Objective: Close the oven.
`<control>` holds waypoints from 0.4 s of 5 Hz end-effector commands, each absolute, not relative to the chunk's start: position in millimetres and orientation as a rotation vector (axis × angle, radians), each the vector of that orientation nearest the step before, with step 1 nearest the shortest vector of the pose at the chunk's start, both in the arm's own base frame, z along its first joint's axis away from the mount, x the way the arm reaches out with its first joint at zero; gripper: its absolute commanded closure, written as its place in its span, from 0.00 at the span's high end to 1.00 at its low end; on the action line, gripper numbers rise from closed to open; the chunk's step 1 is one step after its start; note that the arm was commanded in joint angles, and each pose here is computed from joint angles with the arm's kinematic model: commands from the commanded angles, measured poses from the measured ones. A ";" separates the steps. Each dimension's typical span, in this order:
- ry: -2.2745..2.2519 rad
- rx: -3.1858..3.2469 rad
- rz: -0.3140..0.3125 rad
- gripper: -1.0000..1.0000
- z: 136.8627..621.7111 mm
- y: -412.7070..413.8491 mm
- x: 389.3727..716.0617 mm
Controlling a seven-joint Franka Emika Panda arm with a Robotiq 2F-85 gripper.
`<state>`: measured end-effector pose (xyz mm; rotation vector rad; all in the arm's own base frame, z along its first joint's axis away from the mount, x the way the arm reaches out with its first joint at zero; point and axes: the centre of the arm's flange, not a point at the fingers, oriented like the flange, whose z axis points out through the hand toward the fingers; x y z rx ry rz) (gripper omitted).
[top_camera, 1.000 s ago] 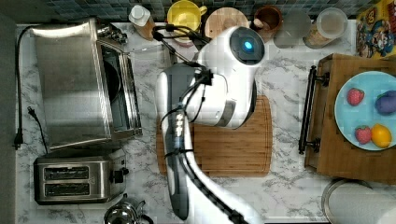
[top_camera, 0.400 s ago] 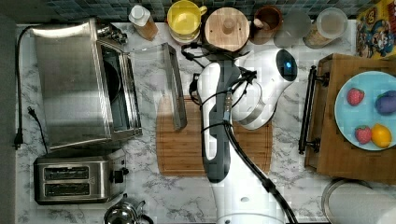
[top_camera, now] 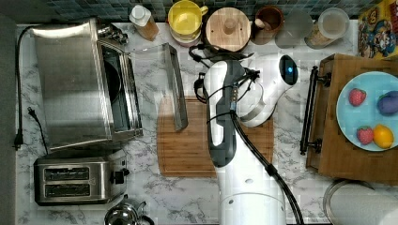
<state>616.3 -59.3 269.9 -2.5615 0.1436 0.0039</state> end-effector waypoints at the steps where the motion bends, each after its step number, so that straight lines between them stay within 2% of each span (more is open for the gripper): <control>1: -0.127 -2.448 -0.094 0.00 270.9 -24.4 648.9; 2: -0.116 -2.432 -0.097 0.00 262.6 -23.1 656.0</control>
